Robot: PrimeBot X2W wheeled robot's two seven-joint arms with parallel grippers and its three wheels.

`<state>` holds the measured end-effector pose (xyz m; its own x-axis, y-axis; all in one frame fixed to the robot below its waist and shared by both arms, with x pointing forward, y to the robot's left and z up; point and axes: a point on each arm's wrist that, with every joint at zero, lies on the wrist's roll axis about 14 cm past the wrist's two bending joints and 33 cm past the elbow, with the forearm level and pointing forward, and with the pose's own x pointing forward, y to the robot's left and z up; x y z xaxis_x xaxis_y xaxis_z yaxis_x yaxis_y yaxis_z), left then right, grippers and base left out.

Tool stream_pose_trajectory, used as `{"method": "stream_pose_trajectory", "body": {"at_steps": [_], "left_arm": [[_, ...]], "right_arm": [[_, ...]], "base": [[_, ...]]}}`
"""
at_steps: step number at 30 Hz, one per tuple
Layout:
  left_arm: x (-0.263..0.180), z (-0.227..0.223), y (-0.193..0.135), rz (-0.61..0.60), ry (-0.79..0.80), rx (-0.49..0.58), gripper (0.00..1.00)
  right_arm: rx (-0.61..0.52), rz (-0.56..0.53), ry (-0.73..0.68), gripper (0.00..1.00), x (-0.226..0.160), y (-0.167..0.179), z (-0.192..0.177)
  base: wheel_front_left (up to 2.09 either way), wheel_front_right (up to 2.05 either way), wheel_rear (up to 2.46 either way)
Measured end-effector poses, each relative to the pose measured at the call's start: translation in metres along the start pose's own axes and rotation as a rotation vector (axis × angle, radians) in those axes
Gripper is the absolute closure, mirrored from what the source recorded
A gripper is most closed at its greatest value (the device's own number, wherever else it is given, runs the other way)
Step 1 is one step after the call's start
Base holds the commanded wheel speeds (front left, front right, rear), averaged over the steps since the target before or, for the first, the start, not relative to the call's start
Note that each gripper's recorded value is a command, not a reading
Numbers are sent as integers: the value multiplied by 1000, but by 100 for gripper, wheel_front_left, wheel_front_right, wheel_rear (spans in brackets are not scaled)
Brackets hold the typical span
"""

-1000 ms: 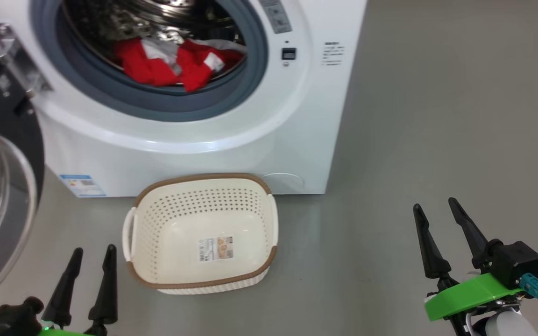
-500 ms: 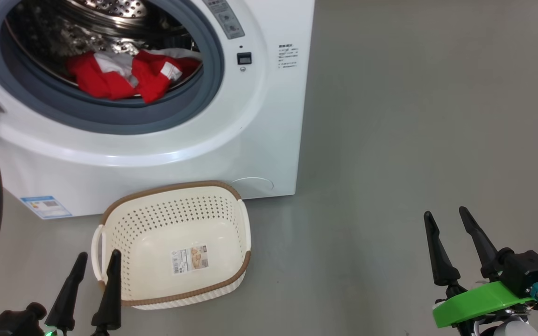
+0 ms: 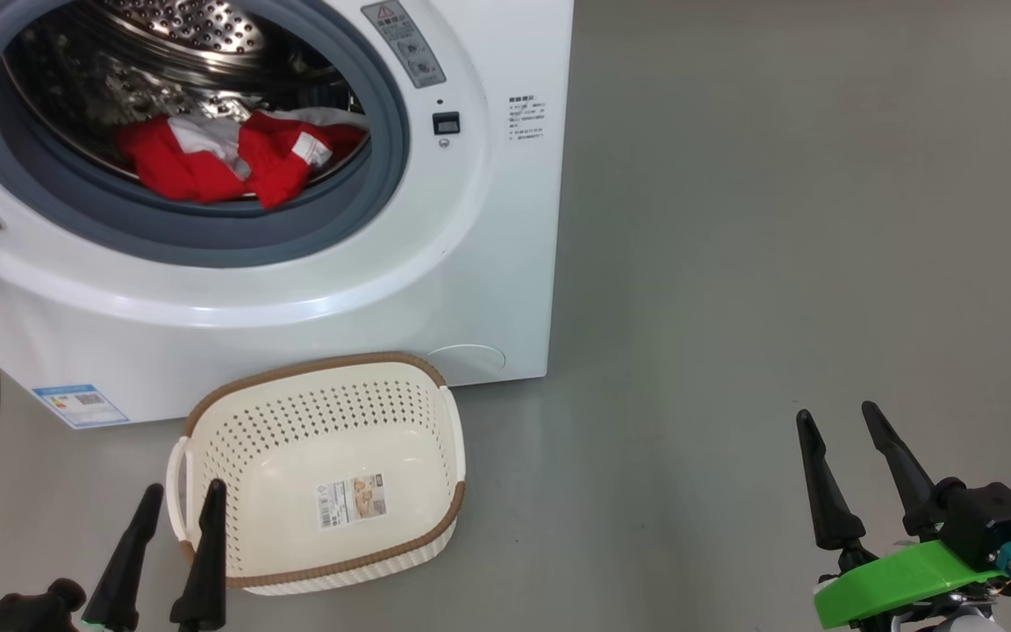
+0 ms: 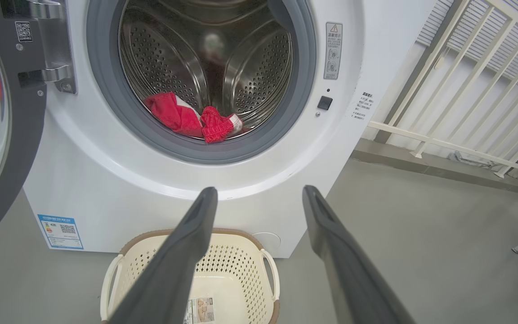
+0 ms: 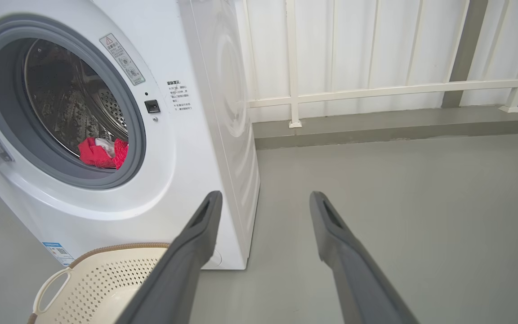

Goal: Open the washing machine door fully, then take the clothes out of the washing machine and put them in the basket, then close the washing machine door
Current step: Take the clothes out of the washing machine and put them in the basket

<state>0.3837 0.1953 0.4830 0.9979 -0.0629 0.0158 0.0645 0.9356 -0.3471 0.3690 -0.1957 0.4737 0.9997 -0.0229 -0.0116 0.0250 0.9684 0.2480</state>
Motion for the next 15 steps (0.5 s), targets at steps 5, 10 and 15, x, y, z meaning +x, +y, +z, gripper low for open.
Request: {"method": "stream_pose_trajectory", "body": {"at_steps": [5,10,15], "left_arm": [[-1,1,2,6,-2,1,0],[-1,4,2,7,-11,-7,0],[0,5,1,6,-17,-16,0]], "right_arm": [[1,4,3,0,1,1,-1],[1,9,5,0,2,3,-2],[1,11,7,0,2,4,-3]], "base": [[0,0,0],[8,-8,0],[68,-68,0]]}}
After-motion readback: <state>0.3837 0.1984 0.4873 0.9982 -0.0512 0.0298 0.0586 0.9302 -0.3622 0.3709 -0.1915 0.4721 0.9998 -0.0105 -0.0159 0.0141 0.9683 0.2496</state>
